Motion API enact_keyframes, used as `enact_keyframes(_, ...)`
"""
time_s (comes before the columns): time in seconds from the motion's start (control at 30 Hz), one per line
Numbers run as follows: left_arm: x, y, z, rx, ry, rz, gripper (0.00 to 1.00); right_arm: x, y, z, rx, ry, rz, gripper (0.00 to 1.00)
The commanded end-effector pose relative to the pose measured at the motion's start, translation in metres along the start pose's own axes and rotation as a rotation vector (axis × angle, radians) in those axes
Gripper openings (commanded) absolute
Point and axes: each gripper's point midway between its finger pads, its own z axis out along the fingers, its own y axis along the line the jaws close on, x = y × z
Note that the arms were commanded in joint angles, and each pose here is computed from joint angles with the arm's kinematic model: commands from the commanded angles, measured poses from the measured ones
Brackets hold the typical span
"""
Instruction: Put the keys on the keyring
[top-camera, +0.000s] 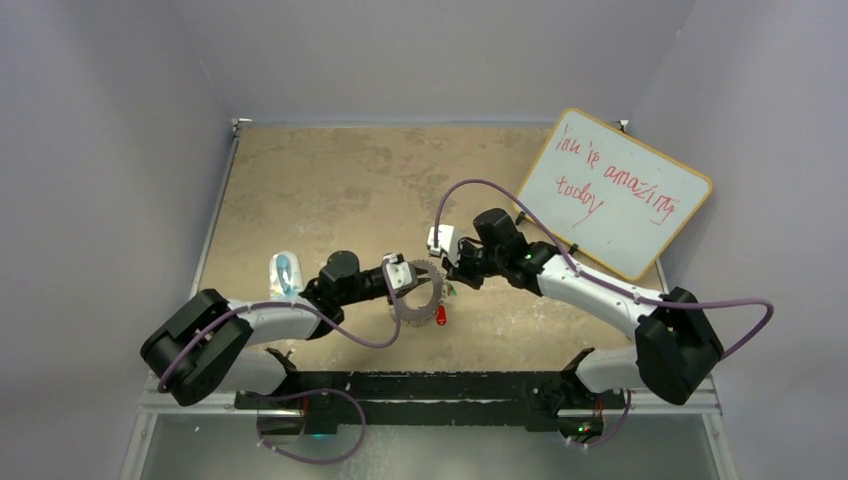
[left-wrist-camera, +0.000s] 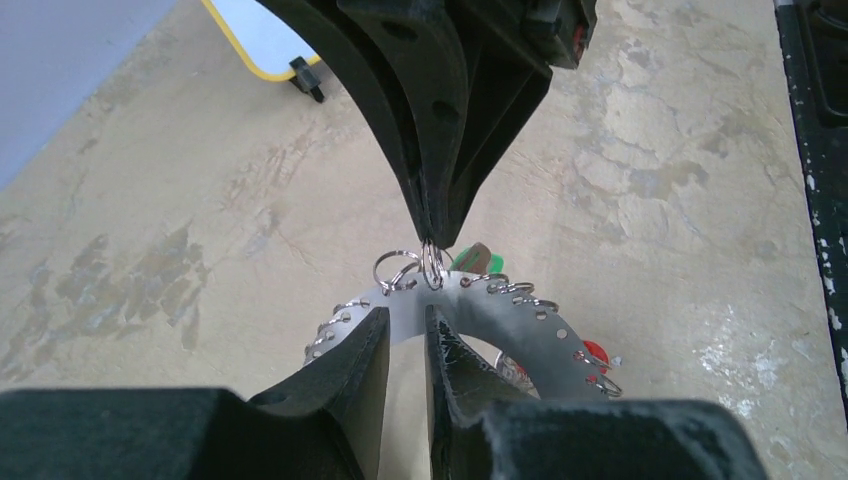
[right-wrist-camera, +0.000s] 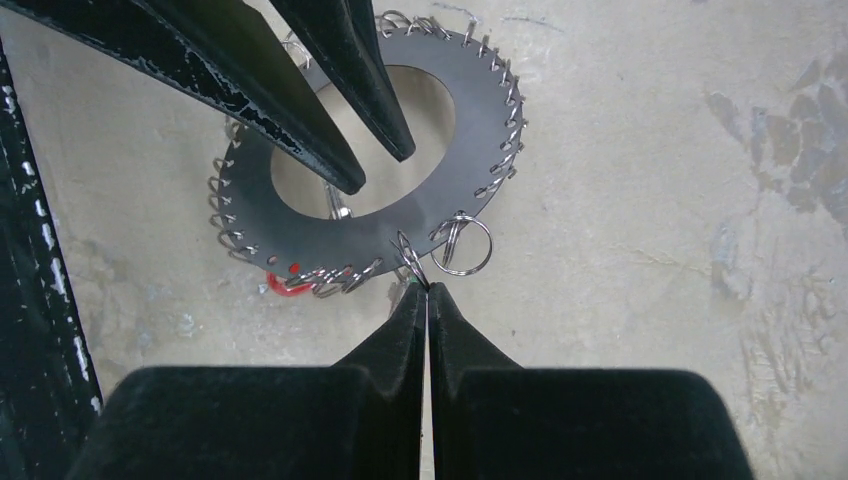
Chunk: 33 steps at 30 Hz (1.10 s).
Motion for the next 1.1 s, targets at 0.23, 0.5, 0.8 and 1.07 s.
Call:
enact_keyframes(0.23,-0.002,-0.012,0.005,0.049,-0.072,-0.010,0.22,-0.015,0.007,-0.003,-0.037,-0.057,-0.042,0.00)
enact_keyframes(0.5,-0.006,-0.012,0.006,0.074,-0.064,0.040,0.25,-0.020,0.009,0.000,-0.058,-0.064,-0.069,0.00)
enact_keyframes(0.8,-0.010,-0.020,0.010,0.121,-0.060,0.055,0.22,-0.031,0.013,0.005,-0.069,-0.078,-0.104,0.00)
enact_keyframes(1.07,-0.003,-0.009,0.014,0.074,-0.002,0.056,0.22,-0.040,0.022,0.014,-0.092,-0.082,-0.125,0.00)
